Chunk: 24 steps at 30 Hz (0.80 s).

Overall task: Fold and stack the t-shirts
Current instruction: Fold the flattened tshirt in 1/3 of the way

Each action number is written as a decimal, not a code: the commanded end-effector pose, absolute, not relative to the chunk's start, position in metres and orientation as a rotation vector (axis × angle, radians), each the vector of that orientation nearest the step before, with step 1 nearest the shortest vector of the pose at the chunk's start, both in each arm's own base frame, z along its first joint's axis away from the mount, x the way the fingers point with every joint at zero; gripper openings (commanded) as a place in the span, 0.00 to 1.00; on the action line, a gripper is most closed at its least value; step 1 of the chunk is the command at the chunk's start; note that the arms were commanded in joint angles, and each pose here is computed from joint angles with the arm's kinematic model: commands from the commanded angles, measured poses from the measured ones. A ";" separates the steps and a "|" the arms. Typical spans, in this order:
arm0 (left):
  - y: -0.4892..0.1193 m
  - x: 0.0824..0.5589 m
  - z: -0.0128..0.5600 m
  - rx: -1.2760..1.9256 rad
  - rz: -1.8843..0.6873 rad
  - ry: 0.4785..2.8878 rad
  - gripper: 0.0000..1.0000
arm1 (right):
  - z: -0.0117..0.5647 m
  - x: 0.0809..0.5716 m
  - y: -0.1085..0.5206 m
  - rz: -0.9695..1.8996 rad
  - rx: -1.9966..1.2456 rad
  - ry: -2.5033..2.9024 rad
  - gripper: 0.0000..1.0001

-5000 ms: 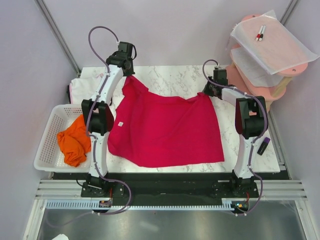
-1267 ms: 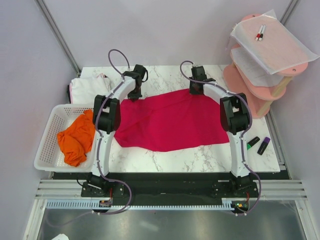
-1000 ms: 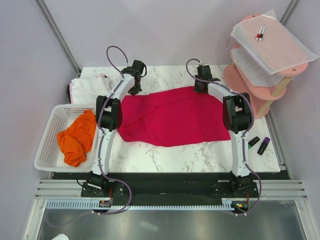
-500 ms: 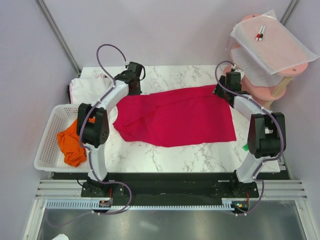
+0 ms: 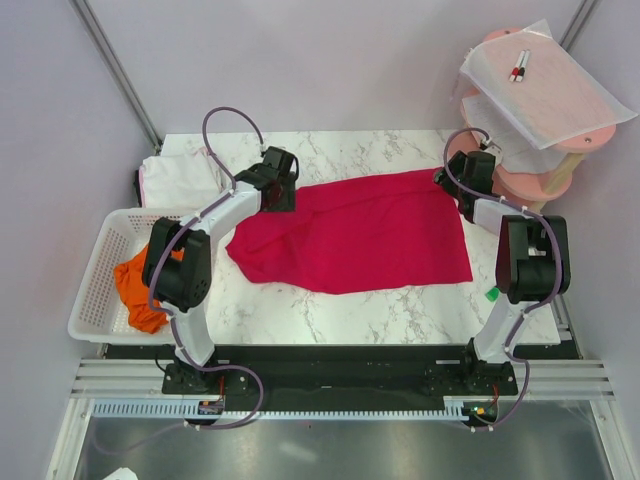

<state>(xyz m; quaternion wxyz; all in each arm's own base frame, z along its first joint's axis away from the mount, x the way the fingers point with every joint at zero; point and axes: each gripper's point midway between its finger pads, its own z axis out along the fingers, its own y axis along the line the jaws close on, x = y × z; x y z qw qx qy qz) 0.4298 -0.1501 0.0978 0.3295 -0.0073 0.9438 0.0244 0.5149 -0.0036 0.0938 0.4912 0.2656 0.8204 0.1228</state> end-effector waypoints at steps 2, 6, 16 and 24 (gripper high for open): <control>-0.149 0.437 0.114 -0.045 0.062 2.401 0.68 | 0.038 0.505 0.011 0.445 0.805 2.122 0.61; -0.147 0.437 0.114 -0.045 0.071 2.401 0.67 | 0.045 0.501 0.017 0.494 0.819 2.093 0.60; -0.146 0.433 0.100 -0.034 0.096 2.425 0.67 | 0.095 0.491 0.033 0.441 0.660 2.080 0.62; -0.143 0.431 0.096 -0.025 0.114 2.428 0.70 | 0.113 0.480 0.077 0.280 0.405 2.183 0.68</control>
